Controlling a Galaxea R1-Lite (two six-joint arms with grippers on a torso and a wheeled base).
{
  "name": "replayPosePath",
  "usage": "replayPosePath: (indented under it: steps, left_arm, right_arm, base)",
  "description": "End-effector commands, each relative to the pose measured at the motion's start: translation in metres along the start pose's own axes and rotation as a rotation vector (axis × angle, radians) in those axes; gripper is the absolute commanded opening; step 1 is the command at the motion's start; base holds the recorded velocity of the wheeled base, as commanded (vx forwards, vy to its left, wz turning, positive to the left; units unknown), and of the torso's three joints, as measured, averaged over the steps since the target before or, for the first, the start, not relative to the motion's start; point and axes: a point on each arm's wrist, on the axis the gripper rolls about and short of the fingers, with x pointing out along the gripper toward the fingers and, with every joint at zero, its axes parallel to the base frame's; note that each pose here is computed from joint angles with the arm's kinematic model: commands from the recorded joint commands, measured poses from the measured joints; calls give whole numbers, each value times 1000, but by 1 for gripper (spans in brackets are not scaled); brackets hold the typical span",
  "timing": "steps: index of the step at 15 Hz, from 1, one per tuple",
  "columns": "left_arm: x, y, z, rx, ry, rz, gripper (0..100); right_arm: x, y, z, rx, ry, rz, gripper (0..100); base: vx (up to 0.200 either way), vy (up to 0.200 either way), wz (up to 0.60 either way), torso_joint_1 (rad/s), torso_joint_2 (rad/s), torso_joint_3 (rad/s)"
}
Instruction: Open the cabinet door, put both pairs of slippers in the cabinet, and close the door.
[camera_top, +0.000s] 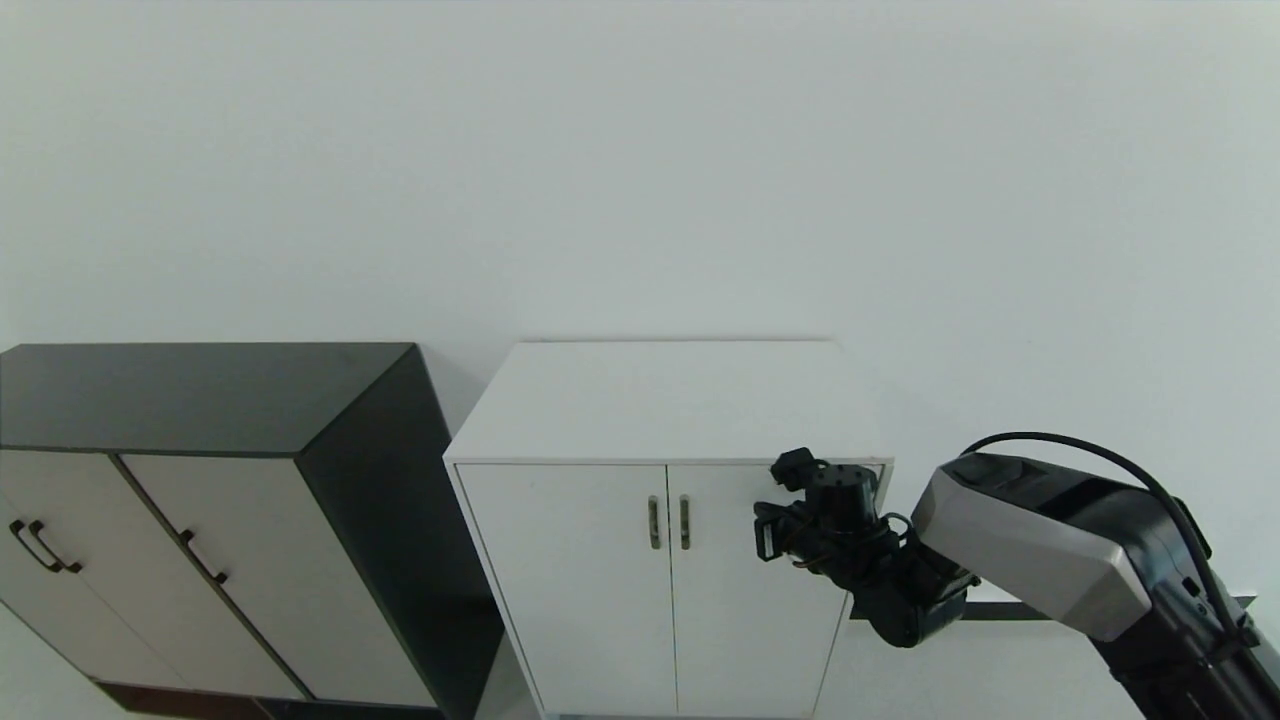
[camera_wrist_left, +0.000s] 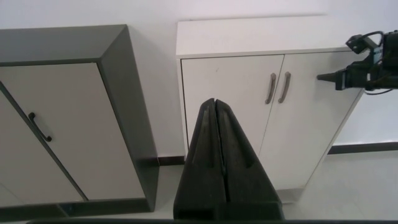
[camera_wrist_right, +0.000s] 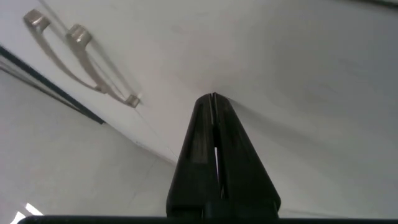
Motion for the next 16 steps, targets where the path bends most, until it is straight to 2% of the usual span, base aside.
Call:
replayPosePath:
  steps: [1, 6, 7, 9, 11, 12, 13, 16]
  left_arm:
    - [0, 0, 0, 0, 0, 0, 0]
    - [0, 0, 0, 0, 0, 0, 0]
    - [0, 0, 0, 1, 0, 0, 0]
    - [0, 0, 0, 1, 0, -2, 0]
    - [0, 0, 0, 1, 0, -2, 0]
    - [0, 0, 0, 1, 0, -2, 0]
    - [0, 0, 0, 1, 0, -2, 0]
    - [0, 0, 0, 1, 0, -2, 0]
  right_arm:
    - [-25, 4, 13, 10, -23, 15, 0]
    - [-106, 3, 40, 11, -58, -20, 0]
    - [-135, -3, 57, 15, -87, -76, 0]
    - [-175, -15, 74, 17, -123, -183, 0]
    - [-221, -34, 72, 4, -112, -338, 0]
    - [-233, -36, 71, 6, -114, -350, 0]
    - [-271, -37, 69, 6, -127, -363, 0]
    - [-332, -33, 55, -13, -142, -386, 0]
  base:
    - [0, 0, 0, 0, 0, 0]
    - [0, 0, 0, 0, 0, 0]
    - [0, 0, 0, 0, 0, 0]
    - [0, 0, 0, 0, 0, 0]
    - [0, 0, 0, 0, 0, 0]
    - [0, 0, 0, 0, 0, 0]
    - [0, 0, 0, 0, 0, 0]
    - [0, 0, 0, 0, 0, 0]
